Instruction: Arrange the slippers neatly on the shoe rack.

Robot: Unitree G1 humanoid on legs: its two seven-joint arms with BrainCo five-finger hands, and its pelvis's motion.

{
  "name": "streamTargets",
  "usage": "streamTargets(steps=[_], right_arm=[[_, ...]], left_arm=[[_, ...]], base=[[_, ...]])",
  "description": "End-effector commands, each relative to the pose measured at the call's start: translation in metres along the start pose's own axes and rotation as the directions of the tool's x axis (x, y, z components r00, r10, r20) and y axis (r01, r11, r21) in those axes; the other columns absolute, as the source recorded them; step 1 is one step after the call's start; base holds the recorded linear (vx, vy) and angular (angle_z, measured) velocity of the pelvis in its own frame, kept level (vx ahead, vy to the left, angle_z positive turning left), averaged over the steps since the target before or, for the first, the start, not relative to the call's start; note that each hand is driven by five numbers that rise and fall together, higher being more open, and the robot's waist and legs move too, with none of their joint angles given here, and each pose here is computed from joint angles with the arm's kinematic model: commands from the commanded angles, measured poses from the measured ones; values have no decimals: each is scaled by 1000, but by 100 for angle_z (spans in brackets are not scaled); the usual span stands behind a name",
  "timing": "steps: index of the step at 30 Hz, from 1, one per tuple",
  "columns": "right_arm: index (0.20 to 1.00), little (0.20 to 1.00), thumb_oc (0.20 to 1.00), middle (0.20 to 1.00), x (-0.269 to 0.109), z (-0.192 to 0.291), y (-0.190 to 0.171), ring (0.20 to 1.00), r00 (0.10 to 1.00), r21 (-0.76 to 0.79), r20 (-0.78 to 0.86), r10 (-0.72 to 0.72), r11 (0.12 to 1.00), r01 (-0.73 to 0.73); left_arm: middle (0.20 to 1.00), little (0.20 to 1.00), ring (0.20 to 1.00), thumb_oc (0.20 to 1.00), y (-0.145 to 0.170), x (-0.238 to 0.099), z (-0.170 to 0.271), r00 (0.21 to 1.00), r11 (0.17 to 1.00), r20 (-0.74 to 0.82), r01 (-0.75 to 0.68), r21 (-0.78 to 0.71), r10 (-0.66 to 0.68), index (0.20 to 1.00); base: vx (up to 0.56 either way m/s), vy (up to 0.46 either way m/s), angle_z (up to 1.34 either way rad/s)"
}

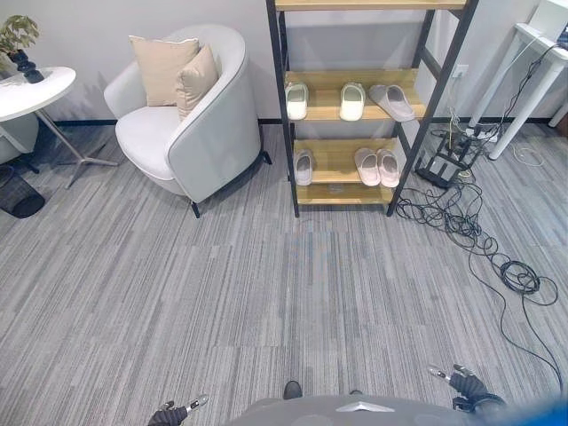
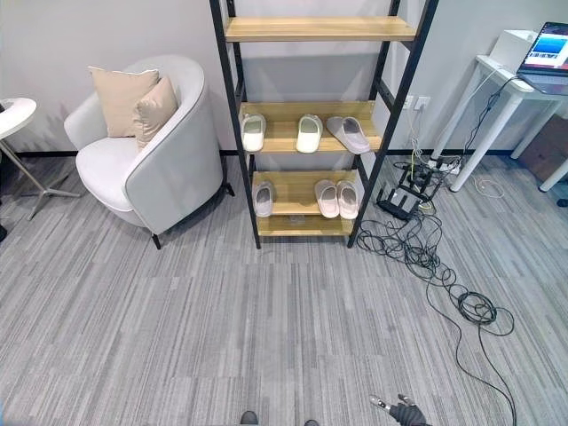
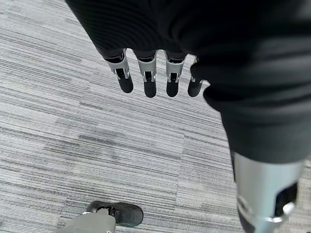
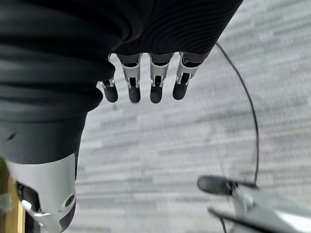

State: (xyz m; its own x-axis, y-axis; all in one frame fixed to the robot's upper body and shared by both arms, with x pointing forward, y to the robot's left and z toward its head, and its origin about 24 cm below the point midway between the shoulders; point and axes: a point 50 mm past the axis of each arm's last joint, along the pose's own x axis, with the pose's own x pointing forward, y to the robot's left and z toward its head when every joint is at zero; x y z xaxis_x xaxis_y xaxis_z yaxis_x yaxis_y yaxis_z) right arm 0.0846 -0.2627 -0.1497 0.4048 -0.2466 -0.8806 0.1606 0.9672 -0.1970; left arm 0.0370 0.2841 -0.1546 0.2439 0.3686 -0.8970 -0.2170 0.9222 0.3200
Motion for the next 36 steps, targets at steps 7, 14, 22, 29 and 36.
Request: streamTargets(steps=[7,14,22,29,36], right_arm=[[1000,1000,1000,1000,-1,-18,-16,1000,992,37,-97,-78,996,82],[1000,1000,1000,1000,3,0,-5,1000,998,-155,-27,-55,987,51],[1000,1000,1000,1000,6,15,21,1000,999,-250,38,18,968,-8],[1000,1000,1000,1000,3,20,41,1000,991,-267,83,106,960,-80],[1000,1000,1000,1000,4,14,32,1000,996,-268,49,71,962,-55]], left_arm=[[1000,1000,1000,1000,-42,2,46,983,947,150,57,315,-109,1000],[1000,1000,1000,1000,-63,-2,89,940,924,296,48,379,-170,1000],[1000,1000,1000,1000,-47,2,48,983,927,156,35,374,-100,1000],[1000,1000,1000,1000,-26,4,73,976,956,219,-46,289,-19,1000],[1000,1000,1000,1000,-38,3,36,993,923,96,20,385,-61,1000]], base=[[37,-67,2],[60,-162,3],[330,254,-30],[281,350,-12],[296,-105,64]])
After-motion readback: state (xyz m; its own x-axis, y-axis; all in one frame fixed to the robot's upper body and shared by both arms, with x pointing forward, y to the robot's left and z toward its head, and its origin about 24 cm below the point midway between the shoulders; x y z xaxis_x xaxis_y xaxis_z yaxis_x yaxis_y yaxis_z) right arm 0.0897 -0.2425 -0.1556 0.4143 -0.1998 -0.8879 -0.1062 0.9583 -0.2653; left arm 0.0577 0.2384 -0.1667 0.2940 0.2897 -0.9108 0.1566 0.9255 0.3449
